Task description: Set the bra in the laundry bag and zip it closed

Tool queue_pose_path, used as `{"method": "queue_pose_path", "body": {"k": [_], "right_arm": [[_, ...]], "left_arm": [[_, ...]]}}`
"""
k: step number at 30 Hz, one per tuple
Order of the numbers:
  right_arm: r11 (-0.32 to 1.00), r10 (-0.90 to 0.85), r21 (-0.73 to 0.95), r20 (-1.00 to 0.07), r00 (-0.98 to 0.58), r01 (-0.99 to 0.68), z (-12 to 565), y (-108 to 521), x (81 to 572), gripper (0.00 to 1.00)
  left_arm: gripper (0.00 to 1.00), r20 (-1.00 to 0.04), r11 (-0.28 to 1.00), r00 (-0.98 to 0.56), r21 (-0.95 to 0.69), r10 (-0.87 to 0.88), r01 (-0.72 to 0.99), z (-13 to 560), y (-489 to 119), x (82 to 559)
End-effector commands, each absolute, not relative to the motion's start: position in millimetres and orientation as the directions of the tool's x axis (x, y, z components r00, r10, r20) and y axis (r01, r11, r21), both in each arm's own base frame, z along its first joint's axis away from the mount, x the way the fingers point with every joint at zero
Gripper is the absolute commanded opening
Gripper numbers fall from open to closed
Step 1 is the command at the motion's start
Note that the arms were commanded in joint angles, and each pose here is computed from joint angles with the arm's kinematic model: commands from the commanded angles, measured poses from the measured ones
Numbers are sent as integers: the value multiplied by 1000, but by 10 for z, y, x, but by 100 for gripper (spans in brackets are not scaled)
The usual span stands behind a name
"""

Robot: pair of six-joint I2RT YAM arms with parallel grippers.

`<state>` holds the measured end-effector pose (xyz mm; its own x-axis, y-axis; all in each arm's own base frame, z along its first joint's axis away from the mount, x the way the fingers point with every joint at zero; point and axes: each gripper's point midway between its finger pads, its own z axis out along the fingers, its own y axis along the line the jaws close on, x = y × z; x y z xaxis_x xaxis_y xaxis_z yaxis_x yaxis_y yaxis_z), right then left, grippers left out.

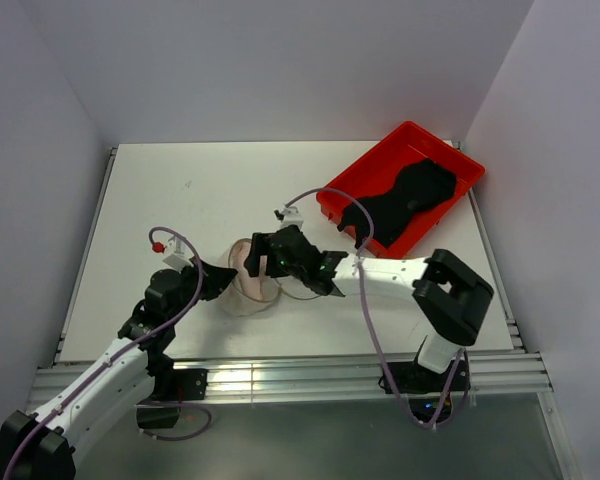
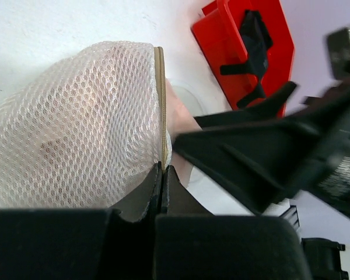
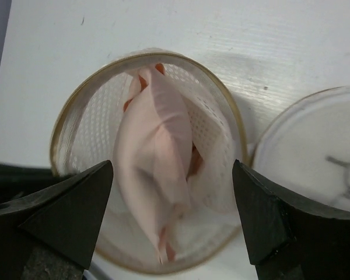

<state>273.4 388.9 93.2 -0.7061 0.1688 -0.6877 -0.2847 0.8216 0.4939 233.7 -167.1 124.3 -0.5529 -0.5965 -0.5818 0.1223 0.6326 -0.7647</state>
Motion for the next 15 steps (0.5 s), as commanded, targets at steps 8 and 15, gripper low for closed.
{"method": "queue_pose_path", "body": {"k": [8,15], "right_arm": [[902,83,341,-737,-671,-264,1100,2775,2704,67],[986,12,126,-702,-712,-108,625,1994,2738,43]], "left_arm": [[0,-604,634,-499,-762,-621,133,1402,-1613,2402],[0,-626,644,-496,-747,-601,163,1462,-1622,2388]]}}
